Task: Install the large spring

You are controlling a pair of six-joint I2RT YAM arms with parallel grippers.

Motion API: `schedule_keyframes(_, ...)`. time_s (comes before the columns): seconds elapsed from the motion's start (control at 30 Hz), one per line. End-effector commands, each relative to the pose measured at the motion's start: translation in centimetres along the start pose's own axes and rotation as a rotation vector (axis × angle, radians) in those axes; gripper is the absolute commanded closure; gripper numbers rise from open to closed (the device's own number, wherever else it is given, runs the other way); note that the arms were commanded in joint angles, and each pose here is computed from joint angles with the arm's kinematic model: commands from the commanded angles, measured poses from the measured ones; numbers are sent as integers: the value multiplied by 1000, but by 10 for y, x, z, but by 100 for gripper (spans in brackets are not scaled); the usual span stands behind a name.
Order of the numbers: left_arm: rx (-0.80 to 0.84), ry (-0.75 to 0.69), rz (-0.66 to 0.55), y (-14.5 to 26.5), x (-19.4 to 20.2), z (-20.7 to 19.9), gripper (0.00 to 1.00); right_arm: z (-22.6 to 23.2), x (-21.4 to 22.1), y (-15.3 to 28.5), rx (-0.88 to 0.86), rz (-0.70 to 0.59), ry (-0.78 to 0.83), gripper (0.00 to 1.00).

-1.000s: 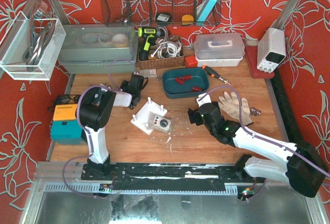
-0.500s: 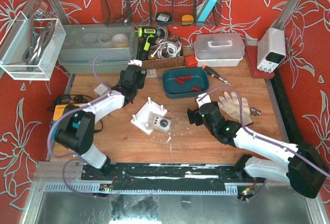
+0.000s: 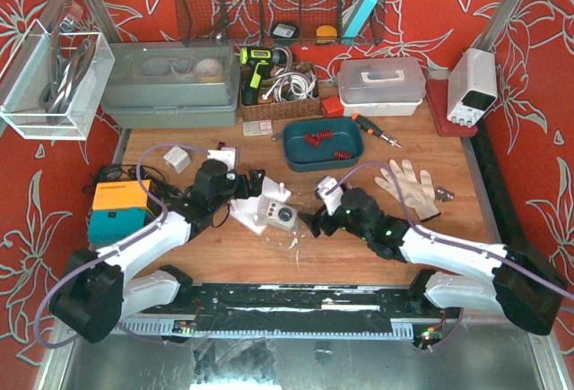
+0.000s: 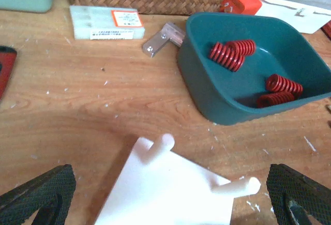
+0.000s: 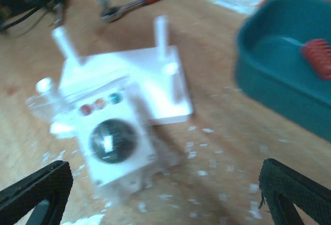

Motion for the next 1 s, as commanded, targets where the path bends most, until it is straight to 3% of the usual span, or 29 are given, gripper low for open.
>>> schedule_keyframes(0.0,15,53,-119,16,-8,-2,0,40,3,-13,-183,37,198,1)
schedule_keyframes(0.3,67,53,-300,40,-2,3,0,55,12,-33,-163,177,410,1)
schedule_keyframes(0.63,37,11,-322,43,2,8,0,53,11,-73,-86,244,506,1)
schedule_keyframes(0.97,36,14,-349,49,1,9,0,56,25,-105,-142,320,502,1)
Point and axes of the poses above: each gripper's point midway between its finger pads, its own y axis back along the fingers, its own z axis along the line the jaws close on, x = y × z, the point moved 7 cm from there along y, back along the fingers, and after that the axes turned 3 degrees about -y, right-handed, at the moved point
